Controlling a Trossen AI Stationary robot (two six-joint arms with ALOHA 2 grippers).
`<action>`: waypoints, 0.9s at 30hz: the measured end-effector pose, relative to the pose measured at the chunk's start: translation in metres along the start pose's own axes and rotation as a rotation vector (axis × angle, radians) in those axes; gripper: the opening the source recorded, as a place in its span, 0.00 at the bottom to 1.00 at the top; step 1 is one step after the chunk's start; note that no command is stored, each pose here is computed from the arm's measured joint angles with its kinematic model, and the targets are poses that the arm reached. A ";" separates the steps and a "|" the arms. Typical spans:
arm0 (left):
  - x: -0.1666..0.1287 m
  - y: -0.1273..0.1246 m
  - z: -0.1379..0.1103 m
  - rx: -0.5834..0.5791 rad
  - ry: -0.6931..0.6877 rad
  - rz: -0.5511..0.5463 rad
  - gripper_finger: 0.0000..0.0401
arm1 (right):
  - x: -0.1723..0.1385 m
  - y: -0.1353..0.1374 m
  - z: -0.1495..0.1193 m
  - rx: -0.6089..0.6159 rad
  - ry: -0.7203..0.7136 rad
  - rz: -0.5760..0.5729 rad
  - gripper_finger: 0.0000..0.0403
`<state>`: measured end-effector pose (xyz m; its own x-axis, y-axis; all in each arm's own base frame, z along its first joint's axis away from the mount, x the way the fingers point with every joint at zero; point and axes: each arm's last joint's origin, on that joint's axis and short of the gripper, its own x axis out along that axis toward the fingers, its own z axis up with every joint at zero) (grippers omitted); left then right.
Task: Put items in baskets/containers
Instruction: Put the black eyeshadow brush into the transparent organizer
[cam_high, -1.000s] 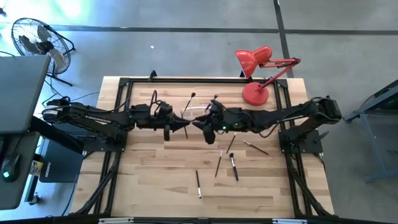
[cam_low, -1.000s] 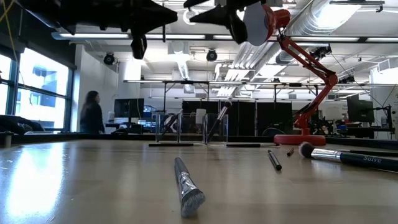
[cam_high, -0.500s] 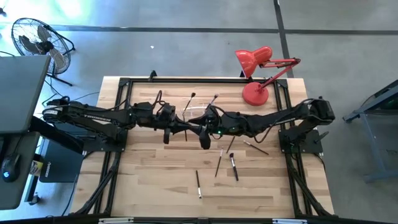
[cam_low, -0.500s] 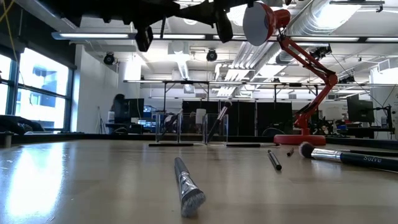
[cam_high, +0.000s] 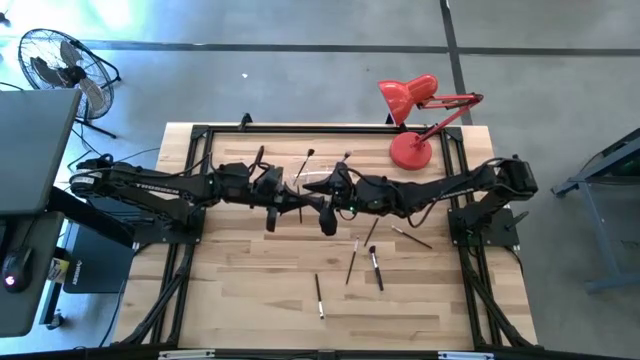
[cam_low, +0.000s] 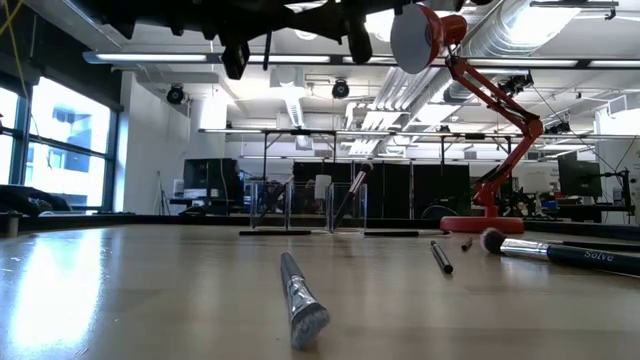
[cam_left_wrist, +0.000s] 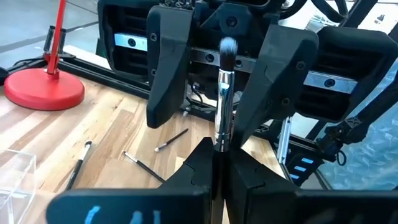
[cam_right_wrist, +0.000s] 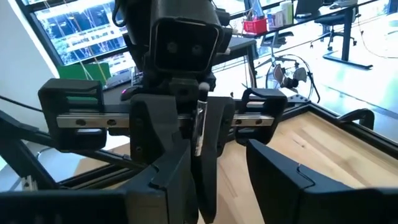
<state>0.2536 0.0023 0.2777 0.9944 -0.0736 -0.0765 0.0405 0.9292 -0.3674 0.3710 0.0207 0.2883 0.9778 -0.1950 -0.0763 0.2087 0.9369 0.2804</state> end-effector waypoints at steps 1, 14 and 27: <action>0.000 0.000 0.000 0.000 -0.001 0.000 0.02 | 0.000 -0.001 0.000 0.001 0.001 0.001 0.37; 0.023 0.005 -0.010 -0.021 -0.046 -0.041 0.02 | 0.002 -0.006 0.001 0.008 0.025 0.055 0.36; 0.023 0.005 -0.009 -0.024 -0.056 -0.044 0.02 | 0.002 -0.006 0.001 0.003 0.024 0.068 0.13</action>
<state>0.2759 0.0021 0.2656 0.9956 -0.0935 -0.0081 0.0829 0.9164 -0.3916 0.3720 0.0144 0.2879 0.9890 -0.1242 -0.0798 0.1422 0.9470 0.2882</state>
